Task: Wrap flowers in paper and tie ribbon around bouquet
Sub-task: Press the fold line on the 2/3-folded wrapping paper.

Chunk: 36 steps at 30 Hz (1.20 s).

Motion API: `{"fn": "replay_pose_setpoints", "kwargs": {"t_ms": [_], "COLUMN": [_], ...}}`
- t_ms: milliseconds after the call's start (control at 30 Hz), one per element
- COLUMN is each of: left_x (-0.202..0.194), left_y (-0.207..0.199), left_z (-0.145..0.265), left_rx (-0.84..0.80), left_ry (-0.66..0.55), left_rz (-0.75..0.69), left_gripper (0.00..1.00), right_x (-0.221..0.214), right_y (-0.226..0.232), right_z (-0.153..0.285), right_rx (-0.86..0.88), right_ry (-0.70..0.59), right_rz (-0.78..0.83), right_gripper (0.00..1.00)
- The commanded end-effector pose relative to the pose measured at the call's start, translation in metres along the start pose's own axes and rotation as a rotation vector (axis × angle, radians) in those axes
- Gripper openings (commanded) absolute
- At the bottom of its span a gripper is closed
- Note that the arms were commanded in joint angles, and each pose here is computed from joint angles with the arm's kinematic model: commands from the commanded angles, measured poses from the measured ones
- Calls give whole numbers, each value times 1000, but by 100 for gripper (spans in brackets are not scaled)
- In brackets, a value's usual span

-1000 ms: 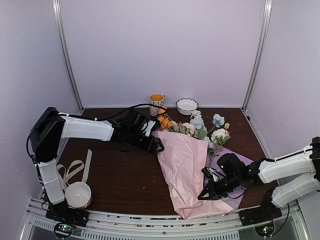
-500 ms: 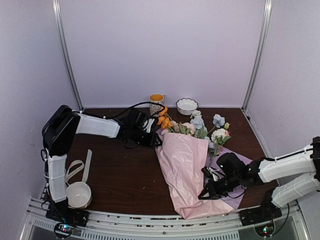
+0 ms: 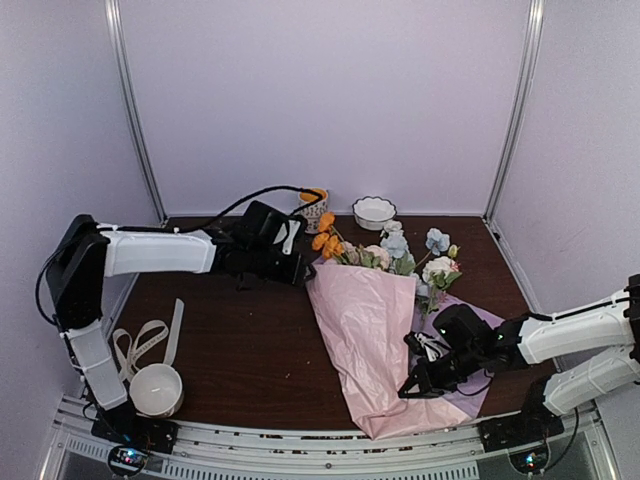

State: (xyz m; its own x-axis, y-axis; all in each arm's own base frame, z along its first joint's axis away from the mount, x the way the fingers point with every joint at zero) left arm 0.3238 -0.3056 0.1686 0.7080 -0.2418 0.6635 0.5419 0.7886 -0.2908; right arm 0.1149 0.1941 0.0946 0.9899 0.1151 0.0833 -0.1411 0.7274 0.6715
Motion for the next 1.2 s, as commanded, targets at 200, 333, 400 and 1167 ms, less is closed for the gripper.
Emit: {"fn": "replay_pose_setpoints", "kwargs": {"t_ms": [200, 333, 400, 1167], "left_x": [-22, -30, -32, -44], "left_y": [-124, -123, -125, -122], "left_z": [-3, -37, -52, -94], "left_rx": [-162, -139, -143, -128], "left_ry": [43, 111, 128, 197], "left_rz": [-405, -416, -422, -440], "left_gripper": [47, 47, 47, 47], "right_x": [3, 3, 4, -42], "right_y": [-1, -2, -1, 111], "right_z": [4, 6, 7, 70], "right_rx": [-48, -67, -78, -123], "right_ry": [-31, -38, -44, -249], "right_rz": [21, 25, 30, 1188], "right_gripper": [0, 0, 0, 42]}}
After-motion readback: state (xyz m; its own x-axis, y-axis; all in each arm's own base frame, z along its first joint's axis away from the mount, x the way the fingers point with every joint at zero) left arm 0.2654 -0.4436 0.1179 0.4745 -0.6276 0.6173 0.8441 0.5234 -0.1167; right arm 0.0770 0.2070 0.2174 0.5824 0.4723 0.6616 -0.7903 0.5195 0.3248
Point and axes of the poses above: each gripper's point midway between its finger pads, its own z axis back along the fingers, its own y axis along the line the jaws close on, x = y × z, the point moved 9 cm from there along z, back along the fingers, and after that the axes turned 2 degrees about -z, right-handed, at the moved point
